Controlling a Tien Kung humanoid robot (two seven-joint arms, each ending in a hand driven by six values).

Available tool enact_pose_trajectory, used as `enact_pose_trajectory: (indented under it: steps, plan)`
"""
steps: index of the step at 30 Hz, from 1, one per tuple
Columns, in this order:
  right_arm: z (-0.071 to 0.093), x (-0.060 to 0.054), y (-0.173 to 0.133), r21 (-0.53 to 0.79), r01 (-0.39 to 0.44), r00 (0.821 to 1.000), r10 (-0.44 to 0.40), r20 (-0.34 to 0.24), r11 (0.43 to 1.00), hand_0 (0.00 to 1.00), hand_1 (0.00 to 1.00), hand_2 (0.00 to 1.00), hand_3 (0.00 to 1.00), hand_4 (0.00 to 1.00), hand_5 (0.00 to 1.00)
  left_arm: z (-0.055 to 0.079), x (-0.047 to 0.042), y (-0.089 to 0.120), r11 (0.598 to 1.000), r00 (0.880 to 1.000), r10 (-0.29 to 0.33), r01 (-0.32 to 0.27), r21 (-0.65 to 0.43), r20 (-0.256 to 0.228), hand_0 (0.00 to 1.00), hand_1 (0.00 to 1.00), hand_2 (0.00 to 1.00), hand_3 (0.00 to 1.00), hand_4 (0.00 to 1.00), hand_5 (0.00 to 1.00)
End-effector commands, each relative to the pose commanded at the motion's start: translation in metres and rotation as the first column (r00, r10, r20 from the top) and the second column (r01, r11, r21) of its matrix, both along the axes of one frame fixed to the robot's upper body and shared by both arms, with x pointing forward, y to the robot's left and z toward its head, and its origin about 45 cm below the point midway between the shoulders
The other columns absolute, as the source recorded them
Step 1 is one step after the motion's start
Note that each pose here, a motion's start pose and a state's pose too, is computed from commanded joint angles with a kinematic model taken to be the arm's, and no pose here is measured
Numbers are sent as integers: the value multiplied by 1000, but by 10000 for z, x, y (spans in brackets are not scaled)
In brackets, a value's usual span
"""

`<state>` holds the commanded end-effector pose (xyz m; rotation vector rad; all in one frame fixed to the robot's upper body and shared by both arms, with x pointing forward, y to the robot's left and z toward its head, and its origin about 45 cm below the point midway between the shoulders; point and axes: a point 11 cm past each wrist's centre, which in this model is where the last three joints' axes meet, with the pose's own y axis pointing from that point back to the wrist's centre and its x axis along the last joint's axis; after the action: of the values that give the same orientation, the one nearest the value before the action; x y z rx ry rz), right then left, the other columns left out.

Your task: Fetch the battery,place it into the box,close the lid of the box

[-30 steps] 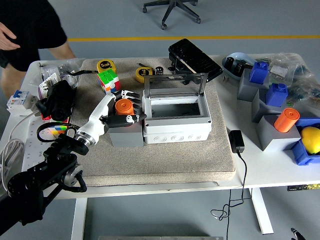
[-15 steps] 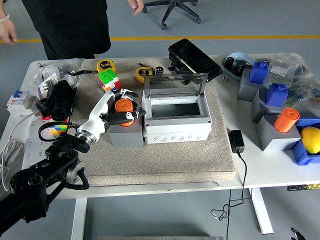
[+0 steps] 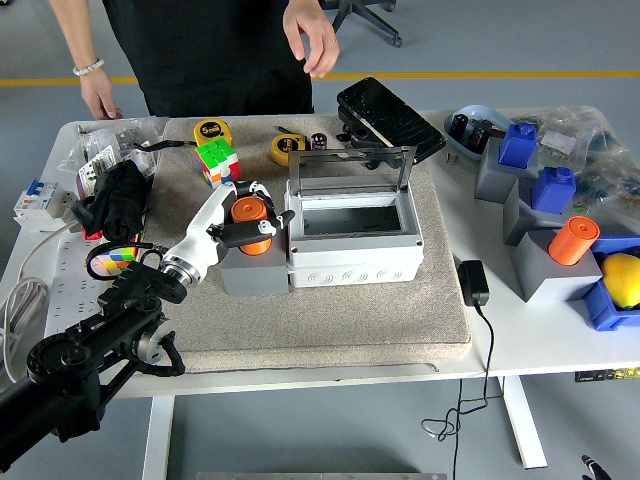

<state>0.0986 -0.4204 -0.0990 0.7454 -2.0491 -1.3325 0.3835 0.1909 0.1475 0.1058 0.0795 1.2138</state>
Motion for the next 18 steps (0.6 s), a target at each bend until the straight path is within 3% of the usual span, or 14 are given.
enact_pose_trajectory:
  steps: [7,11,18]
  plan:
    - [0,-1,-2,0,-1,1000,1,1,1000,665,640,649,540,886,444,79,8,-37,1000,1000,-9,9,-11,23,212,184,150,141,110,2]
    - [0,-1,-3,-1,-2,1000,2,0,1000,665,640,649,540,886,444,178,38,-44,1000,997,-18,17,19,73,213,174,145,139,77,2]
    - [3,-3,-13,-3,0,1000,0,0,1000,665,640,648,540,886,443,522,77,-132,997,982,-38,26,68,187,215,170,143,138,64,2]
